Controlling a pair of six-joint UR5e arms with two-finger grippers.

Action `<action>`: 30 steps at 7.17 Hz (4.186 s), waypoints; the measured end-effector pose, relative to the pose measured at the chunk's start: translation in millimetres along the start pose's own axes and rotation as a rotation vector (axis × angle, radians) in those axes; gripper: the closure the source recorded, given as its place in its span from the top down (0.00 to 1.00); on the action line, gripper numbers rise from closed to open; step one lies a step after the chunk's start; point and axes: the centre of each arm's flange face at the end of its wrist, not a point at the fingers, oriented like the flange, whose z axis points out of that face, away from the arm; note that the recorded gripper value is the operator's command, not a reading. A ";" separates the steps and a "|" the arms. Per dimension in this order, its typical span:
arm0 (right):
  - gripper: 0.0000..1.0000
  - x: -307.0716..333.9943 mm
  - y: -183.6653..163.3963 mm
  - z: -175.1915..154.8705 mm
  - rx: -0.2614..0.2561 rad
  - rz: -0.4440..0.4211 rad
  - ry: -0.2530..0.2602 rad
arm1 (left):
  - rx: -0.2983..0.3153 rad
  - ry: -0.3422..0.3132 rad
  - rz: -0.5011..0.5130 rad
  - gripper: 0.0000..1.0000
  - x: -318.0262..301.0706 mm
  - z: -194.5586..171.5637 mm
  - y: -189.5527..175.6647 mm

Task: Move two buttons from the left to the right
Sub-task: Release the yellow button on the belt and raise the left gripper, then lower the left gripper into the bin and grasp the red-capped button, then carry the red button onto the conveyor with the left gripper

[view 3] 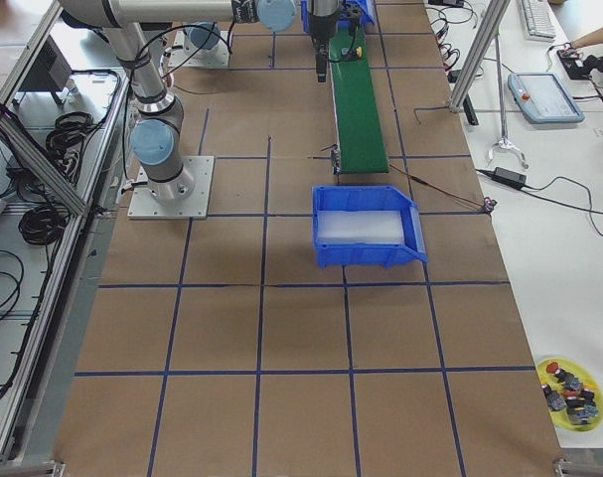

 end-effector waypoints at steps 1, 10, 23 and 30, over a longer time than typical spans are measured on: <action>1.00 -0.1 0.0 0.0 0.000 0.000 0.000 | -0.009 0.004 0.003 0.99 -25.5 8.2 7.5; 1.00 -0.4 -0.5 0.6 0.001 0.002 0.000 | 0.041 0.066 -0.025 0.99 -67.4 150.3 -15.2; 1.00 -0.4 -0.4 0.8 -0.001 0.001 0.000 | 0.090 0.040 -0.051 0.19 -64.6 170.2 1.8; 1.00 -0.3 0.0 2.6 -0.005 -0.004 0.001 | 0.005 0.064 -0.078 0.19 -24.1 18.0 -9.3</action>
